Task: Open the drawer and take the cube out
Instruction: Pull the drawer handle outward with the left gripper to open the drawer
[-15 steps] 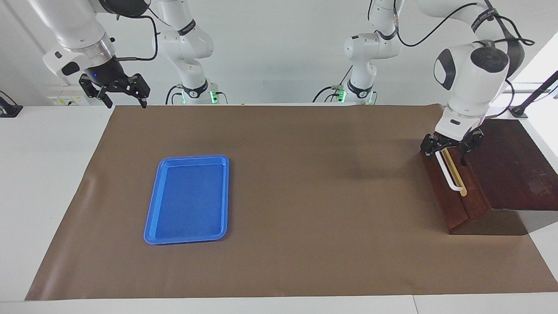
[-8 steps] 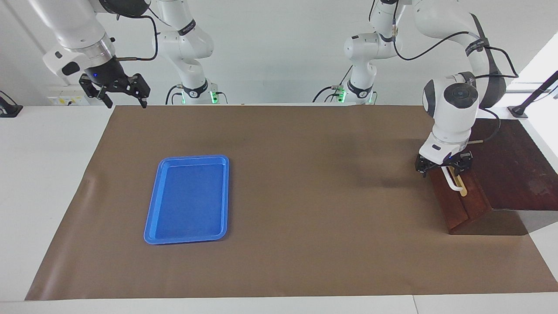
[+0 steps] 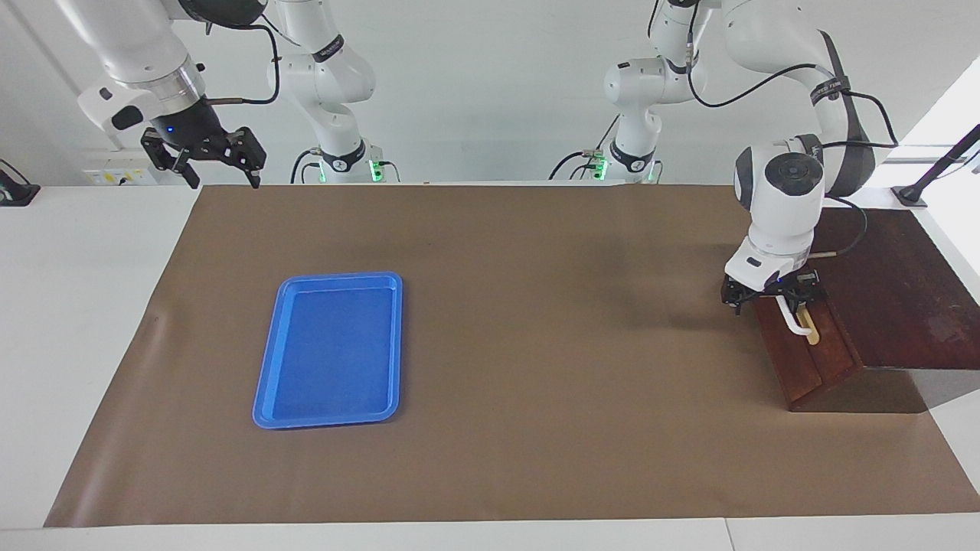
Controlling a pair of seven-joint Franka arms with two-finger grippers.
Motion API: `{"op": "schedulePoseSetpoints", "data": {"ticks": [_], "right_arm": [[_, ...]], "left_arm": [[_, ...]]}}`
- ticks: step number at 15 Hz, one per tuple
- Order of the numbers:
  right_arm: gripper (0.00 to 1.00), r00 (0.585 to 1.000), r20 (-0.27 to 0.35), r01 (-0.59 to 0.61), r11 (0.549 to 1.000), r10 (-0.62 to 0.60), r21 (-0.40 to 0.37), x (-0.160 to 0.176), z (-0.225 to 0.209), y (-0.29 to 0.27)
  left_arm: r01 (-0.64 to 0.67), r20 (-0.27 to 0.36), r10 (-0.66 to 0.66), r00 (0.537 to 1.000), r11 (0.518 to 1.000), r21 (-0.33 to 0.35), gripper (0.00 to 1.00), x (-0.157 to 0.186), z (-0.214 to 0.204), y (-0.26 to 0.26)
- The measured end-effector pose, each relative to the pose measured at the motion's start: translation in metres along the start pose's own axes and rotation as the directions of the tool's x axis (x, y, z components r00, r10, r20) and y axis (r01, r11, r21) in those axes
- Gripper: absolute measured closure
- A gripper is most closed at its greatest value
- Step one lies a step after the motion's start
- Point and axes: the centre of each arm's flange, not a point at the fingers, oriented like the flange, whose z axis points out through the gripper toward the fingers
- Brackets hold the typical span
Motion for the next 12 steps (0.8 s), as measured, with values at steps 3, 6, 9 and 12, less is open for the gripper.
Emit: {"op": "schedulePoseSetpoints", "data": {"ticks": [3,6,9,12], "right_arm": [[0.00,1.000,0.000,0.021,1.000,-0.021,-0.002,0.000,0.000,-0.006],[0.00,0.998,0.000,0.065,0.998,-0.065,-0.003,0.000,0.000,-0.010],[0.00,0.978,0.001,0.207,0.978,-0.207,-0.003,0.000,0.000,-0.011],[0.00,0.913,-0.012,0.407,0.913,-0.408,-0.009,0.002,-0.001,-0.012]], "left_arm": [[0.071,-0.020,-0.071,0.997,0.997,-0.010,0.00,0.009,-0.011,0.040],[0.144,-0.038,-0.145,0.989,0.989,-0.041,0.00,0.016,-0.025,0.084],[0.174,-0.033,-0.178,0.983,0.980,-0.092,0.00,0.018,-0.031,0.097],[0.182,-0.032,-0.187,0.982,0.977,-0.115,0.00,0.019,-0.032,0.104]]}}
